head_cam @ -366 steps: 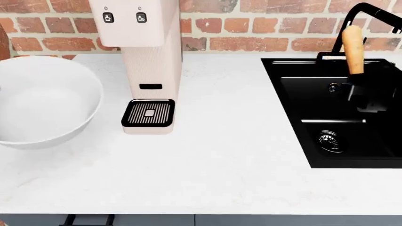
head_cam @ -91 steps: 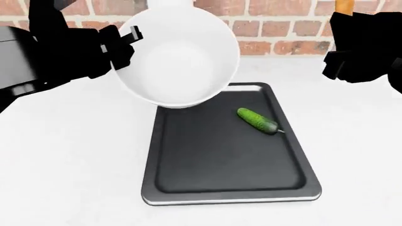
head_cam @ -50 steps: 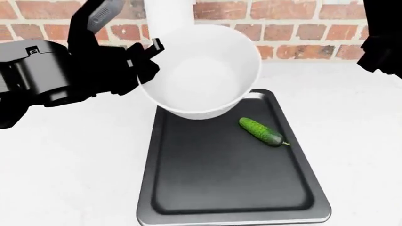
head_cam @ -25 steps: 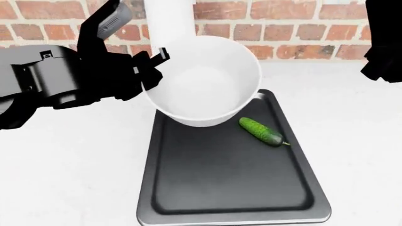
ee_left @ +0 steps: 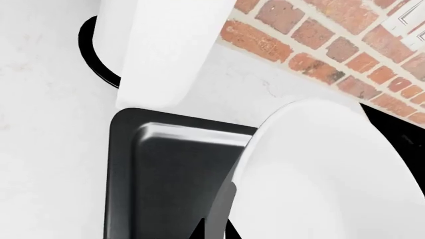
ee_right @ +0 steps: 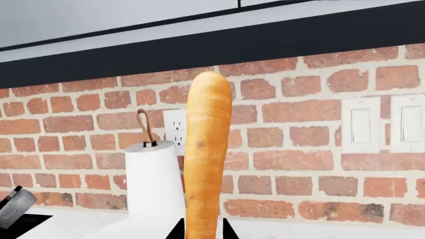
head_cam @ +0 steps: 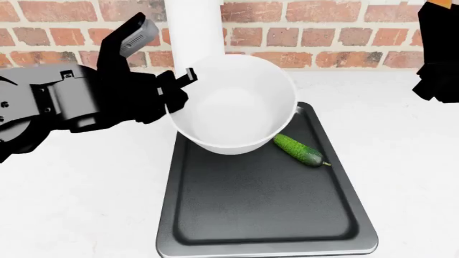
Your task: Place the two vegetables and bowl onto the tray for setting up a vegetable dip station.
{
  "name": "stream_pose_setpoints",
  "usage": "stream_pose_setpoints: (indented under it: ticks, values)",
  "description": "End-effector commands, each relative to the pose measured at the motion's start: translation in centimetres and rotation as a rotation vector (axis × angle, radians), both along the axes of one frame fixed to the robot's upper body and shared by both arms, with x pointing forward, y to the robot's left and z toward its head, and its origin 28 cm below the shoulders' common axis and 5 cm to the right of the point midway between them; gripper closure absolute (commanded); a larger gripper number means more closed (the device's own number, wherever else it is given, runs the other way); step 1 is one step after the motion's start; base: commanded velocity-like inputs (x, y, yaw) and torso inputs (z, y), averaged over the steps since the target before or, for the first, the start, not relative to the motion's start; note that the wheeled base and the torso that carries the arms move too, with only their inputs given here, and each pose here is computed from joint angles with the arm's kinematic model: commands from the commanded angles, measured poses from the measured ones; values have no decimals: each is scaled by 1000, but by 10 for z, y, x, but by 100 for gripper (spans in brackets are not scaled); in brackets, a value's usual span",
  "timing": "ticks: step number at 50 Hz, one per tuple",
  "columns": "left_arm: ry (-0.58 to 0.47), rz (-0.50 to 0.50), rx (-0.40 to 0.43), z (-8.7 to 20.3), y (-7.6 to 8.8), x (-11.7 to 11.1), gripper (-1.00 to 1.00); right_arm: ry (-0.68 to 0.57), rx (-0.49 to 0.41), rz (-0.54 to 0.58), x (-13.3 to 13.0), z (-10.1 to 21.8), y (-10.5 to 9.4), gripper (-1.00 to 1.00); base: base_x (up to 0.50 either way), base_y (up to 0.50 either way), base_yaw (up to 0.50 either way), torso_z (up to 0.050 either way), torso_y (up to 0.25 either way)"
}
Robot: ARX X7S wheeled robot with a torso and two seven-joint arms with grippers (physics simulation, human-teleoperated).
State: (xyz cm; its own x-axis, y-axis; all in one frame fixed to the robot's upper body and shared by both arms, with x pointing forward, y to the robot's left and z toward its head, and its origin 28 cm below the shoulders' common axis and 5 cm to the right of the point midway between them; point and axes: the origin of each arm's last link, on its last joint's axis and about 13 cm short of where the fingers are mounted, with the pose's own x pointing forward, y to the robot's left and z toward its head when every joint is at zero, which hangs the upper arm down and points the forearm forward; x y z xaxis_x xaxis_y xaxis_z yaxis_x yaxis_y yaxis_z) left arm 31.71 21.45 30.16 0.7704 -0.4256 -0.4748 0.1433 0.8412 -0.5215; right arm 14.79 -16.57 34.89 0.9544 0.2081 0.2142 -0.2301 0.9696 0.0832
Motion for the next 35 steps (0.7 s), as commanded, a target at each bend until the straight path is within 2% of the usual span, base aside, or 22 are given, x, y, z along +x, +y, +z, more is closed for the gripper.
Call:
stream_pose_setpoints:
  ticks: [1,35]
  values:
    - [2,1,1,-6,0,4,100,-19,4,-6,-2,-1,-2,100,0,0,0,0,0]
    - [32,24,39,-33,-4,20,100,-16,19,-6,-5,-5,-4,100,0,0,0,0,1]
